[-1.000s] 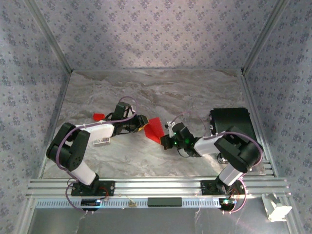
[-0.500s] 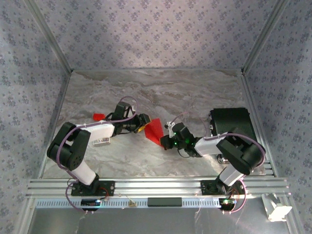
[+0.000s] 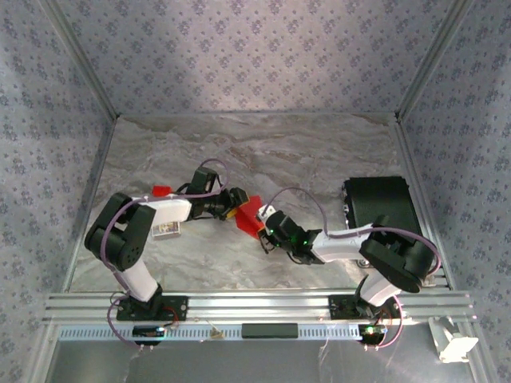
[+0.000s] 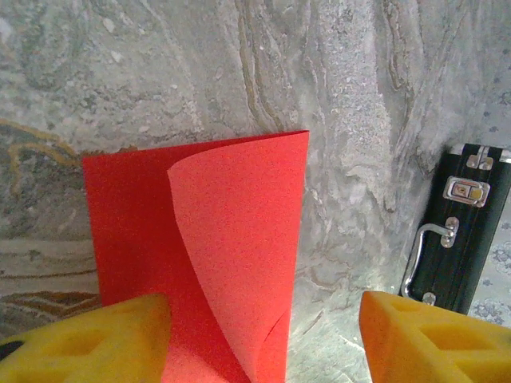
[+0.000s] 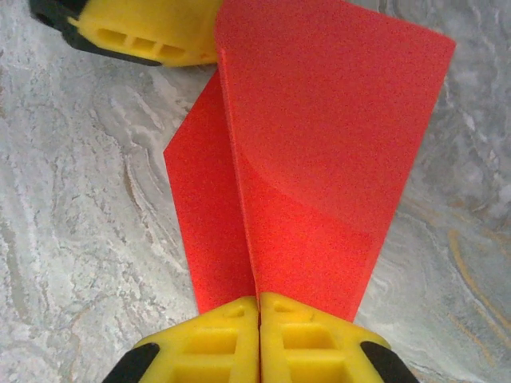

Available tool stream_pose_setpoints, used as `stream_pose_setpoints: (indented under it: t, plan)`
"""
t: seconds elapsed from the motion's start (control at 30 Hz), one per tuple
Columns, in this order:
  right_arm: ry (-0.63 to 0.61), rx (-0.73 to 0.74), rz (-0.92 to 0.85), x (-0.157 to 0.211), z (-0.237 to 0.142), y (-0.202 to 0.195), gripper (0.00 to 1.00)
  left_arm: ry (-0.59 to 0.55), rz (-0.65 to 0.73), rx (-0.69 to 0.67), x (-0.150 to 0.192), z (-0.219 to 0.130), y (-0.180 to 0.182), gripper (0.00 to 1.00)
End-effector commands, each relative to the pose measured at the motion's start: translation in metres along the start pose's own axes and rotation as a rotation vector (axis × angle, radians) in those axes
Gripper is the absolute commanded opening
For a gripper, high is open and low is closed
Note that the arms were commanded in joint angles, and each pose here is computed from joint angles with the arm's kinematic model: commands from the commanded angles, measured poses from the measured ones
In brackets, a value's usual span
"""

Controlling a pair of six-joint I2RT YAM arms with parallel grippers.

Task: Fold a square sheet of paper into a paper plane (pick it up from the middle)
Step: Fourth fold the wing at the center of the table.

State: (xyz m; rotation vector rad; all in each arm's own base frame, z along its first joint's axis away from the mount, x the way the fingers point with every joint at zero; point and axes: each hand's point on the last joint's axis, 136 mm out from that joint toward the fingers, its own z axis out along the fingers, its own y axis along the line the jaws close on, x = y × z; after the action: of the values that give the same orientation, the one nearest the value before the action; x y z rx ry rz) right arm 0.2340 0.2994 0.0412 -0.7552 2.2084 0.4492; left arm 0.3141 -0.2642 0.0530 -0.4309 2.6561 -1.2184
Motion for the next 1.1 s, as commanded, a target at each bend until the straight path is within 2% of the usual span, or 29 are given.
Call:
stream_pose_setpoints:
  t: [0.0,0.13,0.37,0.53,0.63,1.07]
  plan:
    - [-0.01,0.102,-0.098,-0.0085,-0.0028,-0.0074,0.09,0.048,-0.01,-0.011,0.0036,0.0053,-0.0044,0.6]
    - [-0.022,0.13,-0.173,-0.0119,-0.0051,-0.0018,0.1,0.064,-0.024,-0.024,0.0069,0.008,-0.0001,0.51]
    - [0.005,0.145,-0.219,-0.0079,-0.0045,0.0008,0.17,0.084,-0.031,-0.041,0.0085,0.0076,0.0001,0.16]
    - [0.027,0.194,-0.257,-0.003,-0.0043,-0.0048,0.23,0.102,-0.031,-0.063,0.0092,0.0071,-0.0005,0.01]
    - [0.023,0.202,-0.289,-0.0045,-0.0046,-0.0017,0.28,0.108,-0.034,-0.069,0.0102,0.0074,0.0005,0.0]
    - [0.027,0.29,-0.4,-0.0076,-0.0019,0.0009,0.3,0.11,-0.033,-0.062,0.0111,0.0061,-0.0015,0.0]
